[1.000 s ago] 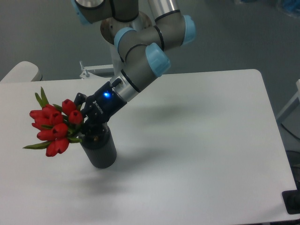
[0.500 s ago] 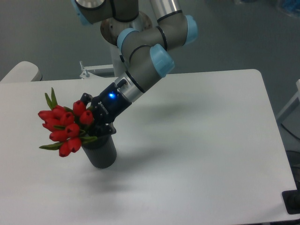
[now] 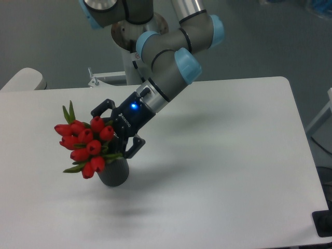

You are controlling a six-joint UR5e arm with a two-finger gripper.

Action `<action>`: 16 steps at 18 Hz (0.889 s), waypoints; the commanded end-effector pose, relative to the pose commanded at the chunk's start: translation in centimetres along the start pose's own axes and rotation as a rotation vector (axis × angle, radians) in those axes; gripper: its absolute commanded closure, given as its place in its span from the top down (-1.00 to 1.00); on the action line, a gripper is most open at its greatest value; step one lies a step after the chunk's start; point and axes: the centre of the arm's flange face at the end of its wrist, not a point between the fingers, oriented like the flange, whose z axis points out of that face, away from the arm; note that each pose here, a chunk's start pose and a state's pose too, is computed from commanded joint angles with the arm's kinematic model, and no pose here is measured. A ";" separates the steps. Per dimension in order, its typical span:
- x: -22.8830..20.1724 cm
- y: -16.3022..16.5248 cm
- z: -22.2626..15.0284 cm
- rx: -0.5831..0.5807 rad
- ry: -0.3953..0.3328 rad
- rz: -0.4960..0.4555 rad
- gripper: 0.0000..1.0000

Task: Insert the flowers into the vase

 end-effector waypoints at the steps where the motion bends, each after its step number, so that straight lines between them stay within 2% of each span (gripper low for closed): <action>1: -0.1 0.1 -0.1 -0.001 -0.003 0.006 1.00; 4: -0.1 1.5 -0.5 -0.014 -0.011 0.032 1.00; 7: -0.9 2.5 -1.8 -0.075 -0.056 0.058 1.00; 10: -2.1 1.7 -3.5 -0.105 -0.105 0.076 1.00; 16: -7.0 -0.3 -9.4 -0.169 -0.252 0.118 1.00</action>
